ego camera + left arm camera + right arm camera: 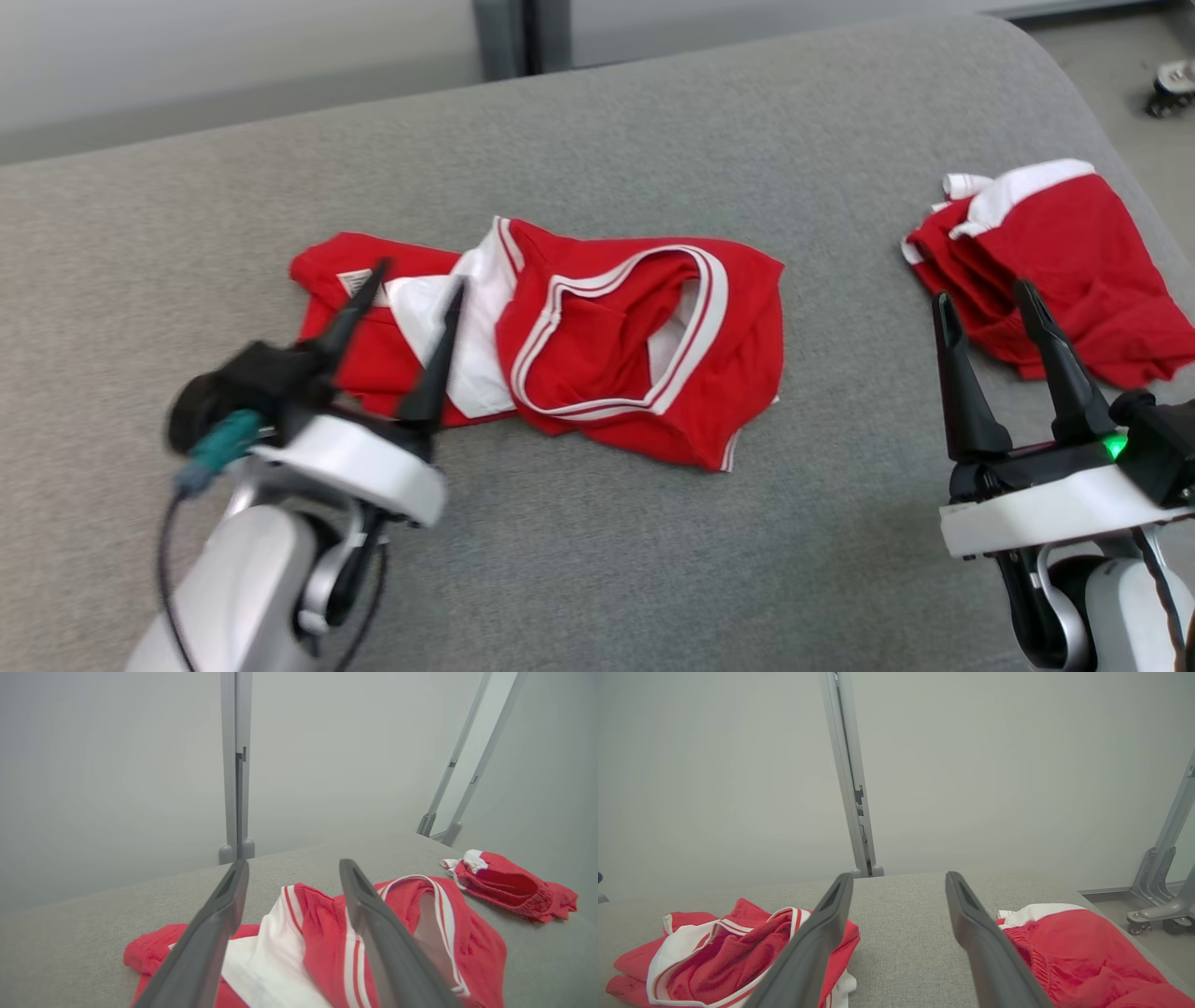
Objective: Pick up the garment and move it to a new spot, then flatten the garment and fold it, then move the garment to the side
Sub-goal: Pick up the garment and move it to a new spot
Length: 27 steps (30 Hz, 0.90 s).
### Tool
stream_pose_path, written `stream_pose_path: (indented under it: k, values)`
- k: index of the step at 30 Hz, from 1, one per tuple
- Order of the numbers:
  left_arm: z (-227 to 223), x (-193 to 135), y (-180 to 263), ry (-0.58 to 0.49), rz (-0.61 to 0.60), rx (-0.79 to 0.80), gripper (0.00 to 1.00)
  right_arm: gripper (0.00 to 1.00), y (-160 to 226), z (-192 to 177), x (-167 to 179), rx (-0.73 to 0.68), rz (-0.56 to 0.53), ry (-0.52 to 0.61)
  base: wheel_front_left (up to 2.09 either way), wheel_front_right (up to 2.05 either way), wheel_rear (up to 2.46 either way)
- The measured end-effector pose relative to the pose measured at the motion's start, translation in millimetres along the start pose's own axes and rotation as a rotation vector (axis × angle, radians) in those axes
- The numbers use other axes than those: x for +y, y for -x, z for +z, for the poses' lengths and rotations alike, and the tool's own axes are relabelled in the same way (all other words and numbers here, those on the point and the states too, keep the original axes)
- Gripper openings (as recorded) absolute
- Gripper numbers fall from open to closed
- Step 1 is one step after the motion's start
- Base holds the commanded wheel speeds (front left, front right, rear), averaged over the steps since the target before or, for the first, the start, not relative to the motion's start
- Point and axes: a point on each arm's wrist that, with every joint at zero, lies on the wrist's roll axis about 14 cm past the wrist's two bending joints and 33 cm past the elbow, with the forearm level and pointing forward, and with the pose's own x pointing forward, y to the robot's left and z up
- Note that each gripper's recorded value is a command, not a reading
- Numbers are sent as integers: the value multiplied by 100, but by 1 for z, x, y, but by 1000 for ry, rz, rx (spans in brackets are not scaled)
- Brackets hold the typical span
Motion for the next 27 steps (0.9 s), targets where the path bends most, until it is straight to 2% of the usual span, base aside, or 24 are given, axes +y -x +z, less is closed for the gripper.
stream_pose_path:
  k: [8, 14, 19, 27]
  values:
    - [30, 91, 67, 10, 341, -95, 100, 100, 2, 7, 18, 2, 51, 3, 0, 0, 0]
    - [46, 129, 122, -15, 510, -148, 100, 100, 5, 11, 30, 5, 86, 5, 0, 0, 0]
    - [53, 132, 152, -39, 562, -175, 100, 100, 11, 11, 36, 17, 100, 2, 0, 0, 0]
    - [53, 105, 167, -70, 527, -159, 100, 100, 25, 12, 32, 34, 88, 8, 0, 0, 0]
